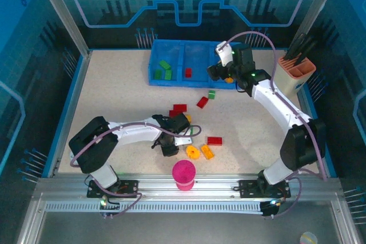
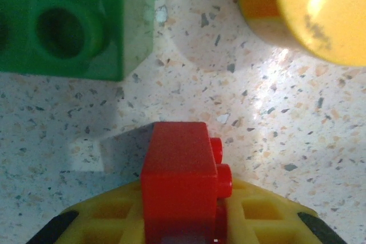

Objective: Sort the legos into containers by color
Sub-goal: Pick up the lego from the middle-left of the table, then place the lego in the container.

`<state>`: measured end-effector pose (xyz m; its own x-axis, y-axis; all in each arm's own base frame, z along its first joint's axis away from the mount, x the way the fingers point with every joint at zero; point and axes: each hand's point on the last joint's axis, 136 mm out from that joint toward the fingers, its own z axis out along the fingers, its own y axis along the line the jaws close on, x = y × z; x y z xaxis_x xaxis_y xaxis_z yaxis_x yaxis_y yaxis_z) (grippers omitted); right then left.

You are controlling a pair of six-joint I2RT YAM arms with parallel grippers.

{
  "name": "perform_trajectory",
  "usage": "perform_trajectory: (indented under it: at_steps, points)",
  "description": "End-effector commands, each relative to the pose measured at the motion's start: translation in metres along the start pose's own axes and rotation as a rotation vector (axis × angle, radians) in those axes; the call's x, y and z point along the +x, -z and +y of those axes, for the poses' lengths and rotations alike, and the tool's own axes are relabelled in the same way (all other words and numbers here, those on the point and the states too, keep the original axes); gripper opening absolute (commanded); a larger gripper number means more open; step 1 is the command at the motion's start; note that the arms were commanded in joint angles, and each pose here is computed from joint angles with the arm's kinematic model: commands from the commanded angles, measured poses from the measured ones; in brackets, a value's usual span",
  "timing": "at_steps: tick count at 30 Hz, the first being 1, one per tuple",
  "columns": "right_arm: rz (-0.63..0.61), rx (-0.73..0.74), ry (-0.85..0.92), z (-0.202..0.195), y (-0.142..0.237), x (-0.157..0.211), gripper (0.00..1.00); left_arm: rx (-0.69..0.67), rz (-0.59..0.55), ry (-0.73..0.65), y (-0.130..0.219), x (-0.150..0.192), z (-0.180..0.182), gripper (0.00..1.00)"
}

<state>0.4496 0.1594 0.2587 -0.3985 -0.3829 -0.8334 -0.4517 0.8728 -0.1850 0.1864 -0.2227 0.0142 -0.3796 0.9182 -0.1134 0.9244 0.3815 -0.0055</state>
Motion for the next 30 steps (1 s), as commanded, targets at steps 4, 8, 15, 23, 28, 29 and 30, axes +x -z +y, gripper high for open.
perform_trajectory:
  at_steps: [4, 8, 15, 23, 28, 29, 30]
  points:
    - [0.142, 0.055, -0.202, -0.012, 0.023, 0.055, 0.9, -0.054, -0.225, 0.106, 0.073, -0.046, 0.042, 0.07]
    - [0.247, 0.022, -0.396, -0.001, 0.03, 0.096, 0.87, -0.157, -0.407, 0.094, 0.132, -0.091, 0.081, 0.07]
    - [0.4, 0.016, -0.577, 0.024, 0.052, 0.154, 0.89, -0.353, -0.64, 0.087, 0.19, -0.165, 0.158, 0.08]
    - [0.507, -0.046, -0.613, 0.069, 0.066, 0.187, 1.0, -0.462, -0.688, 0.163, 0.161, -0.223, 0.245, 0.07]
    - [0.596, -0.049, -0.598, 0.093, 0.072, 0.205, 1.0, -0.477, -0.699, 0.226, 0.142, -0.24, 0.29, 0.06]
    - [0.616, -0.044, -0.596, 0.099, 0.073, 0.21, 1.0, -0.476, -0.705, 0.242, 0.138, -0.241, 0.297, 0.06]
    - [0.633, -0.042, -0.597, 0.104, 0.074, 0.214, 1.0, -0.472, -0.714, 0.252, 0.137, -0.242, 0.303, 0.07]
